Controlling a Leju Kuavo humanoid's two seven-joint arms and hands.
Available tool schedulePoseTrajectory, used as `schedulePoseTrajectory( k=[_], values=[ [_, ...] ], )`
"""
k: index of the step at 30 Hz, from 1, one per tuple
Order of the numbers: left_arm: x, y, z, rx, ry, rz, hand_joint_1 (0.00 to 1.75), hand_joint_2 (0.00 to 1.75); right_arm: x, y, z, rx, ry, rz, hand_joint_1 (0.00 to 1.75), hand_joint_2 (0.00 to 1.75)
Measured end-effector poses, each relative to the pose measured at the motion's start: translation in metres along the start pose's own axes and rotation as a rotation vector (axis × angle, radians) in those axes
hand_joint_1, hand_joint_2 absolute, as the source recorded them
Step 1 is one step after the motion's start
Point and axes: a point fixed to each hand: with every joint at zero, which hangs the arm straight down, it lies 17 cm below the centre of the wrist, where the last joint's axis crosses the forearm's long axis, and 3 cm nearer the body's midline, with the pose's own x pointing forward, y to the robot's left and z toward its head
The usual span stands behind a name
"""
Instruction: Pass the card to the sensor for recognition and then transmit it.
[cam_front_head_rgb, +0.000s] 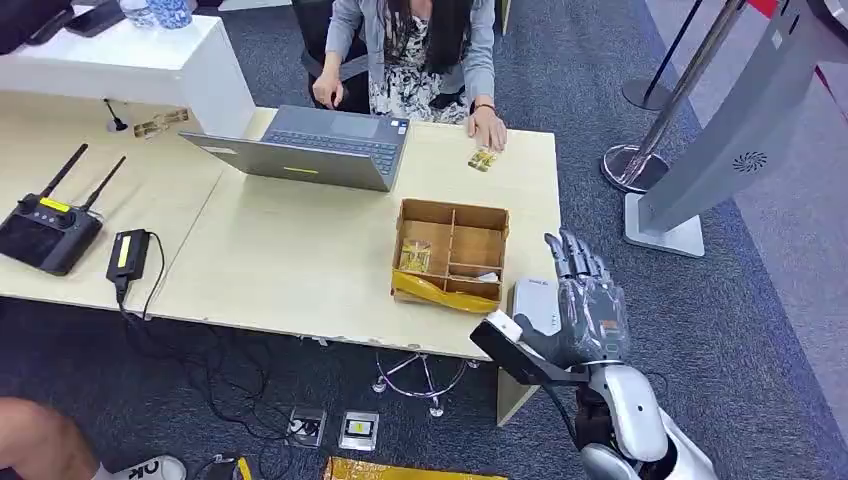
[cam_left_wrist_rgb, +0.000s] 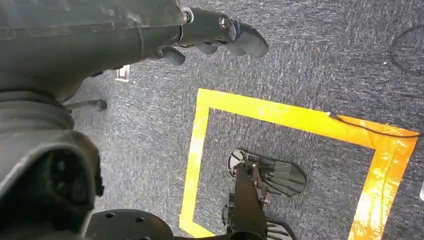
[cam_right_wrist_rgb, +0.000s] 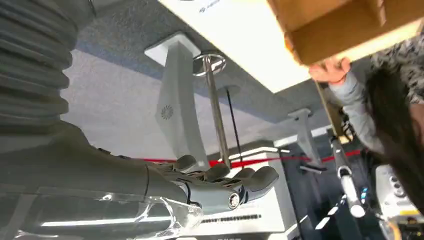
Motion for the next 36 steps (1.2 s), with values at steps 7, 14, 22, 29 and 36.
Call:
schedulePoseTrajectory(
  k=[7,14,22,29,36],
  values=[
    [0.0,0.002,0.0,0.008,0.003,0.007,0.0,0.0,0.014,0.016,-0.001,0.018,-0.007,-0.019,0.0,1.75],
    [0.005,-0.003,0.0,-0.002,0.002,-0.011,0.0,0.0,0.025,0.03,-0.013,0.017,-0.024,0.037,0.0,1.75],
    [0.013,-0.01,0.002,-0.018,0.0,-0.024,0.0,0.0,0.025,0.053,-0.031,0.045,-0.004,0.061,0.0,1.75],
    [0.016,-0.011,0.002,-0.022,-0.005,-0.027,0.0,0.0,0.023,0.068,-0.038,0.063,0.017,0.077,0.0,1.75],
    [0.017,-0.011,0.002,-0.024,-0.007,-0.029,0.0,0.0,0.023,0.078,-0.044,0.081,0.028,0.085,0.0,1.75]
  ],
)
